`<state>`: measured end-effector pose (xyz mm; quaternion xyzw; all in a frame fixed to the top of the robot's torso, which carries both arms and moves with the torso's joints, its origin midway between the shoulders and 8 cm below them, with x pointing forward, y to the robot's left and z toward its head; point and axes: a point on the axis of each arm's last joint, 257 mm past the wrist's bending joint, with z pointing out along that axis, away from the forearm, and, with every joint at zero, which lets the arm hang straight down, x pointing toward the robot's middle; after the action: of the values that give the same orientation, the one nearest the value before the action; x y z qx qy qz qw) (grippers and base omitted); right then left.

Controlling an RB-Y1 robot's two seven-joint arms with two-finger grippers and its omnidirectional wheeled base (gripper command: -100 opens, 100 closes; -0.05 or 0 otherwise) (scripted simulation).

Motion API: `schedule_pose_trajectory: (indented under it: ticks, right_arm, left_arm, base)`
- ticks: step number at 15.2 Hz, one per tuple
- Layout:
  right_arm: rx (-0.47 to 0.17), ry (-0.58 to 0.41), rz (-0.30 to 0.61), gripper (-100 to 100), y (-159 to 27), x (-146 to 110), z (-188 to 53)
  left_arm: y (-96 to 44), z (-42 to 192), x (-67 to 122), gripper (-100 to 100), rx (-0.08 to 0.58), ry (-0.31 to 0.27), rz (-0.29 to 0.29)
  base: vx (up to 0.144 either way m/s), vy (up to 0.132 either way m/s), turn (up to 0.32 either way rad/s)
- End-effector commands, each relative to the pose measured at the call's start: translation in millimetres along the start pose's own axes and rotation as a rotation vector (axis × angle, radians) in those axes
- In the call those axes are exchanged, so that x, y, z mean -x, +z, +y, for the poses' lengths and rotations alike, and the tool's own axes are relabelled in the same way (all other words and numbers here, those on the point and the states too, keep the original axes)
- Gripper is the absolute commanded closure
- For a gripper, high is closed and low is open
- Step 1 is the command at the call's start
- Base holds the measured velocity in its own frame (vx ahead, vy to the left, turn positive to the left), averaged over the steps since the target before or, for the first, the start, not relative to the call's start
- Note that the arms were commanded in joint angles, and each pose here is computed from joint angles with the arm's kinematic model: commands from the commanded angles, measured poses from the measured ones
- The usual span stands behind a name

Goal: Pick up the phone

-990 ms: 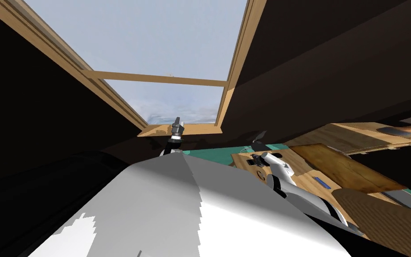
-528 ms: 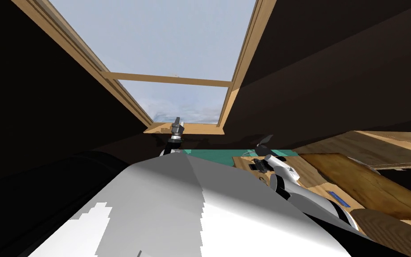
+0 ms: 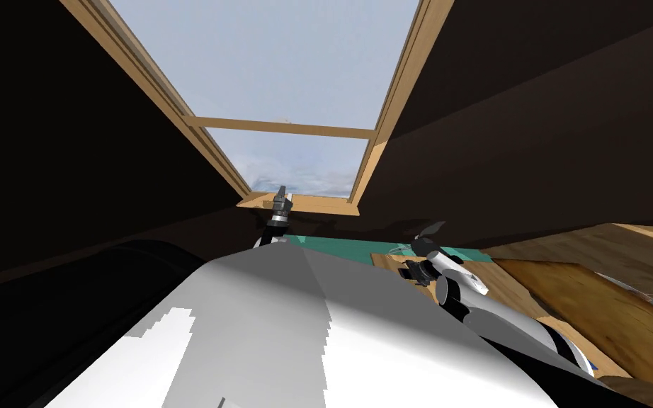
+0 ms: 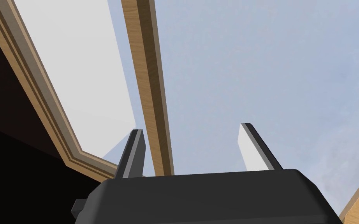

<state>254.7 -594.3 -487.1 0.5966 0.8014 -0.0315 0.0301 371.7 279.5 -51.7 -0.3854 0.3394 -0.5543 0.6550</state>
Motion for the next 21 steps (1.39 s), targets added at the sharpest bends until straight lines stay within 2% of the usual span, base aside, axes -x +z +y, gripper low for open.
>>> schedule_pose_trajectory:
  ticks: [1,7,8,9,13,14,16,17,20,21]
  right_arm:
    - [-0.020,0.008,0.026,-100,2.5,-5,-11]
    - [-0.040,0.017,0.054,-100,3.8,-11,-24]
    - [-0.034,0.015,0.046,-100,3.3,-9,-20]
    - [-0.039,0.052,0.006,-100,0.1,6,-32]
    - [-0.034,0.066,0.013,-100,1.2,3,-30]
    - [-0.044,0.096,-0.016,-100,0.1,14,-45]
    - [-0.030,0.113,-0.014,-100,-0.6,12,-37]
    - [-0.032,0.133,-0.051,-100,-4.4,26,-49]
    - [-0.026,0.155,-0.034,-100,-1.4,18,-44]
    - [-0.033,0.173,-0.059,-100,-3.0,26,-57]
  left_arm:
    - [0.0,0,0.0,0,0.000,0.000,0.000]
    - [0.0,0,0.0,0,0.000,0.000,0.000]
    - [0.0,0,0.0,0,0.000,0.000,0.000]
    - [0.0,0,0.0,0,0.000,0.000,0.000]
    - [0.0,0,0.0,0,0.000,0.000,0.000]
    - [0.0,0,0.0,0,0.000,0.000,0.000]
    - [0.1,0,-0.1,0,0.000,0.000,0.000]
    - [0.0,0,0.0,0,0.000,0.000,0.000]
    - [0.1,0,0.0,0,0.000,0.000,0.000]
    - [0.0,0,0.0,0,0.000,0.000,0.000]
  base:
    - [0.006,-0.019,0.078]
    - [0.007,-0.015,0.056]
    - [0.004,-0.009,0.024]
    - [-0.042,-0.026,0.272]
    - [-0.044,-0.042,0.097]
    - [-0.044,-0.023,0.232]
    - [-0.060,-0.048,0.211]
    - [-0.074,-0.043,0.258]
    - [-0.071,-0.044,0.124]
    - [-0.063,-0.029,0.265]
